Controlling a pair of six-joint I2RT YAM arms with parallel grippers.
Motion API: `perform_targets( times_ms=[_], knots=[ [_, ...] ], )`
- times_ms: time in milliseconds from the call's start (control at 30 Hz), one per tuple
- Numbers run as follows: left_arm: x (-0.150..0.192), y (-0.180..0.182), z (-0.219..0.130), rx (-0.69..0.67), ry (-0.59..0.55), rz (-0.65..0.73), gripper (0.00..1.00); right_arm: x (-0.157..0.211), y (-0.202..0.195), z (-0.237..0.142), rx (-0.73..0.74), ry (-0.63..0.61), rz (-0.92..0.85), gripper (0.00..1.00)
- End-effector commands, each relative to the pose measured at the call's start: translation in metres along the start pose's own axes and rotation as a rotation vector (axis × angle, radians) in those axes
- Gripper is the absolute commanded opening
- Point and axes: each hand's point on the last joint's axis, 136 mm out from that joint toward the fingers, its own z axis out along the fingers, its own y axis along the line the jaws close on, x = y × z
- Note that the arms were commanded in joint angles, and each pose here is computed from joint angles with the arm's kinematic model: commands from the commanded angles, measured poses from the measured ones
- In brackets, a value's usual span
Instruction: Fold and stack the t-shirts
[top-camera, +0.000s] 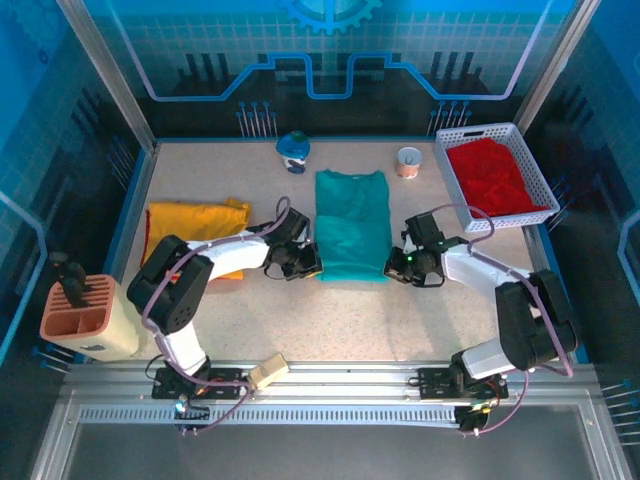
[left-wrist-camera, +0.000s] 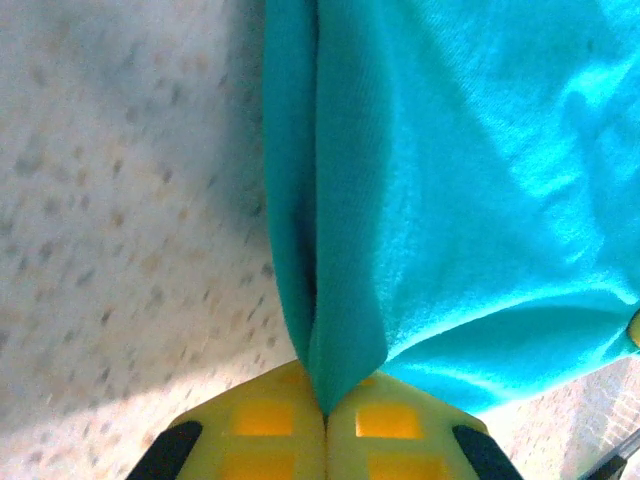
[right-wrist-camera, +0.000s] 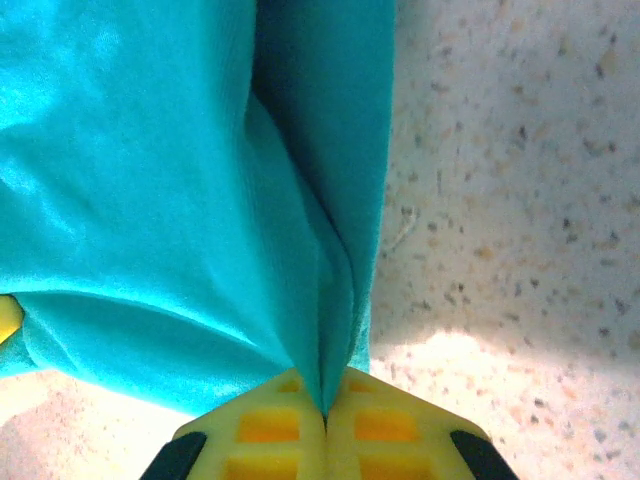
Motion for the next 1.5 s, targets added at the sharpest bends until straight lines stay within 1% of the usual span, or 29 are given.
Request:
perform_targets(
  times_ms=[0,233,400,533,700,833,967,1100,1267,1467],
  knots=[
    [0.021,0.003,-0.013,0.006,0.003,-0.012,0.0,0.02,-0.01,-0.007,0.013,0.035,0.001,0.0],
    [0.071,0.008,-0.024,-0.012,0.003,-0.013,0.0,0.063,-0.032,-0.029,0.06,0.057,-0.013,0.0],
    [0.104,0.014,-0.033,-0.02,-0.017,-0.035,0.0,0.093,-0.041,-0.047,0.045,0.043,-0.011,0.0],
    [0.126,0.015,-0.04,-0.025,-0.009,-0.04,0.0,0.107,-0.043,-0.061,0.037,0.04,-0.011,0.0],
    [0.139,0.011,-0.05,-0.022,-0.001,-0.053,0.0,0.108,-0.03,-0.078,0.0,0.029,-0.017,0.0],
    [0.136,0.001,-0.061,0.023,-0.02,-0.076,0.0,0.101,-0.011,-0.086,-0.051,0.027,-0.014,0.0],
    [0.123,-0.014,-0.079,0.054,-0.08,-0.068,0.0,0.086,0.012,-0.091,-0.086,0.034,-0.036,0.0],
    [0.112,-0.025,-0.088,0.082,-0.092,-0.068,0.0,0.073,0.032,-0.092,-0.123,0.04,-0.05,0.0],
    [0.092,-0.035,-0.099,0.153,-0.111,-0.105,0.0,0.056,0.048,-0.098,-0.13,0.021,-0.062,0.0],
    [0.065,-0.044,-0.107,0.202,-0.132,-0.13,0.0,0.034,0.058,-0.101,-0.163,0.012,-0.023,0.0]
  ],
)
